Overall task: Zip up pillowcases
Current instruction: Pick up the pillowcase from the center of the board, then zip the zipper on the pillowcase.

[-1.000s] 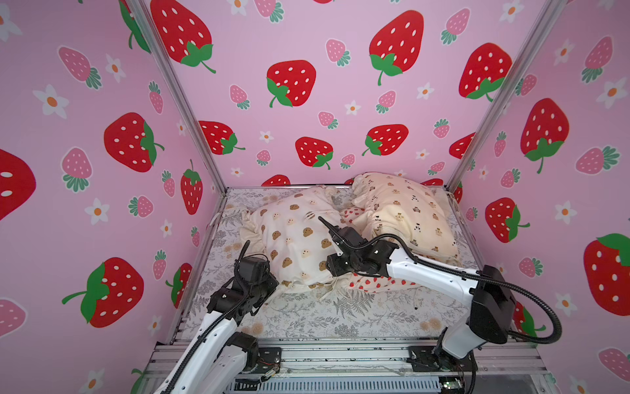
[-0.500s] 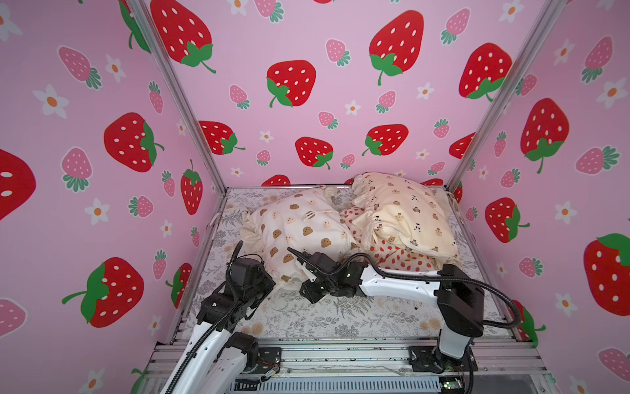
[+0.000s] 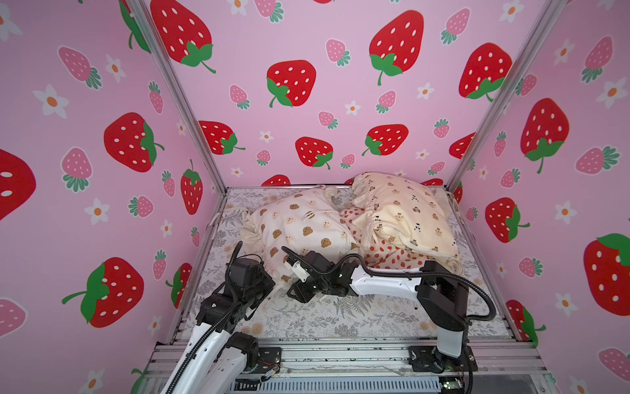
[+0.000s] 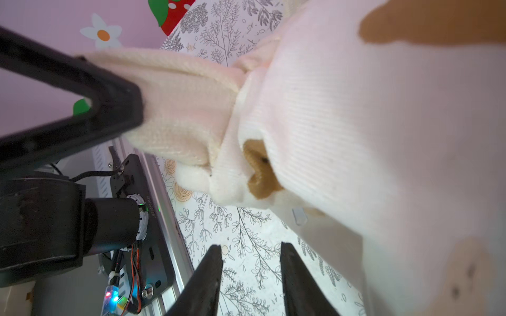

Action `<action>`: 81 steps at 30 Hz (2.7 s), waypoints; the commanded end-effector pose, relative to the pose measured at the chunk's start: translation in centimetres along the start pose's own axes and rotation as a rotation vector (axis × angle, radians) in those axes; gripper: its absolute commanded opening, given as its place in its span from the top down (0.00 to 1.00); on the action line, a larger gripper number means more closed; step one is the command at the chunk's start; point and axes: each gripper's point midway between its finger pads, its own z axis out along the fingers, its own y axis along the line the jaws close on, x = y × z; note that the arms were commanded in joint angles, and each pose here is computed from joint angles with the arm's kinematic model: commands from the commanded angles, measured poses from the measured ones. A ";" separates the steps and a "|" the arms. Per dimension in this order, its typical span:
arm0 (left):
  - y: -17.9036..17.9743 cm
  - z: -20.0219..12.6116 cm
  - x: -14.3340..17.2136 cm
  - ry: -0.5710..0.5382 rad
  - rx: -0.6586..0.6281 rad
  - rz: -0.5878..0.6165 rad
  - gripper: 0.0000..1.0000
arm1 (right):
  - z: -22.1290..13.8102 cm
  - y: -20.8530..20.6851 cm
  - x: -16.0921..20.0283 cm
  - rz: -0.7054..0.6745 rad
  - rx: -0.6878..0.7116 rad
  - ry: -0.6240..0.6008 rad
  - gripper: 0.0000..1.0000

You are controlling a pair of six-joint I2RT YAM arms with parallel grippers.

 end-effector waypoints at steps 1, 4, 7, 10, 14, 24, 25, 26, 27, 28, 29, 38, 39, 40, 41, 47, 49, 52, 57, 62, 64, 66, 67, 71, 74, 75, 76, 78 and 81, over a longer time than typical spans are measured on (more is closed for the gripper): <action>-0.7 -0.7 -0.1 0.001 0.020 -0.010 1.00 | 0.2 0.7 -0.1 0.066 -0.096 -0.025 0.60; -0.9 -0.6 0.0 0.006 0.035 -0.022 1.00 | 0.7 0.3 0.3 0.122 -0.097 -0.022 0.61; -0.6 -0.4 0.4 0.017 0.039 -0.039 1.00 | 0.5 -0.5 -0.2 0.188 -0.134 -0.078 0.60; -0.3 -0.1 0.7 0.023 0.048 -0.063 1.00 | 0.5 -1.3 -0.6 0.231 -0.158 -0.102 0.60; 0.0 0.3 1.2 0.037 0.062 -0.095 1.00 | 1.0 -1.5 -0.6 0.245 -0.170 -0.101 0.60; 0.8 0.7 1.5 0.036 0.039 -0.102 1.00 | 1.7 -2.2 -0.5 0.259 -0.176 -0.099 0.60; 0.8 0.7 1.5 0.038 0.039 -0.103 1.00 | 1.8 -2.3 -0.4 0.257 -0.172 -0.095 0.60; 0.8 0.7 1.5 0.038 0.041 -0.105 1.00 | 1.9 -2.4 -0.3 0.258 -0.168 -0.093 0.60; 0.8 0.7 1.5 0.035 0.044 -0.108 1.00 | 2.1 -2.4 -0.3 0.259 -0.172 -0.091 0.60; 0.8 0.7 1.4 0.033 0.047 -0.109 1.00 | 2.2 -2.3 -0.4 0.258 -0.181 -0.094 0.60; 0.7 0.7 1.4 0.031 0.050 -0.111 1.00 | 2.3 -2.1 -0.6 0.257 -0.190 -0.096 0.60; 0.7 0.8 1.5 0.034 0.055 -0.123 1.00 | 2.4 -1.5 -2.1 0.238 -0.213 -0.131 0.62; 0.7 0.9 1.5 0.035 0.054 -0.120 1.00 | 2.3 -1.4 -2.4 0.238 -0.219 -0.139 0.62; 0.8 0.9 1.5 0.035 0.053 -0.120 1.00 | 2.3 -1.2 -2.5 0.236 -0.225 -0.143 0.63; 0.8 0.9 1.5 0.035 0.054 -0.122 1.00 | 2.2 -1.3 -2.6 0.238 -0.224 -0.148 0.64; 1.1 1.0 1.6 0.032 0.046 -0.122 1.00 | 1.7 -1.1 -2.9 0.235 -0.225 -0.169 0.68; 1.1 1.0 1.6 0.033 0.047 -0.122 1.00 | 1.7 -1.3 -2.8 0.238 -0.218 -0.168 0.70; 1.1 0.9 1.5 0.029 0.042 -0.120 1.00 | 1.5 -1.4 -2.6 0.236 -0.212 -0.169 0.72; 1.6 1.0 1.5 0.023 0.025 -0.113 1.00 | 1.0 -1.9 -2.5 0.229 -0.172 -0.185 0.79; 2.3 1.1 1.4 0.012 -0.007 -0.103 1.00 | 0.9 -2.1 -2.3 0.223 -0.159 -0.185 0.86; 2.6 1.1 1.4 0.007 -0.022 -0.100 1.00 | 0.8 -2.0 -2.3 0.214 -0.159 -0.184 0.88; 2.6 1.1 1.3 0.000 -0.023 -0.097 1.00 | 0.7 -1.9 -2.1 0.203 -0.152 -0.177 0.90; 2.7 1.0 1.2 -0.003 -0.025 -0.098 1.00 | 0.7 -1.9 -1.9 0.199 -0.146 -0.173 0.90; 2.8 1.1 1.2 -0.002 -0.033 -0.092 1.00 | 0.4 -1.7 -1.4 0.173 -0.121 -0.158 0.93; 2.7 1.0 1.2 0.001 -0.033 -0.076 1.00 | 0.1 -1.5 -1.4 0.152 -0.097 -0.155 0.94; 2.5 1.0 1.3 0.006 -0.028 -0.067 1.00 | 0.1 -1.4 -1.4 0.143 -0.090 -0.151 0.95; 2.3 1.0 1.4 0.016 -0.022 -0.061 1.00 | 0.0 -1.3 -1.4 0.132 -0.083 -0.150 0.95; 1.9 1.0 1.7 0.045 -0.015 -0.051 1.00 | -0.1 -1.2 -1.5 0.121 -0.065 -0.148 0.96; 1.1 0.8 2.3 0.086 0.009 -0.043 0.97 | -0.4 -1.3 -1.8 0.131 -0.053 -0.161 0.97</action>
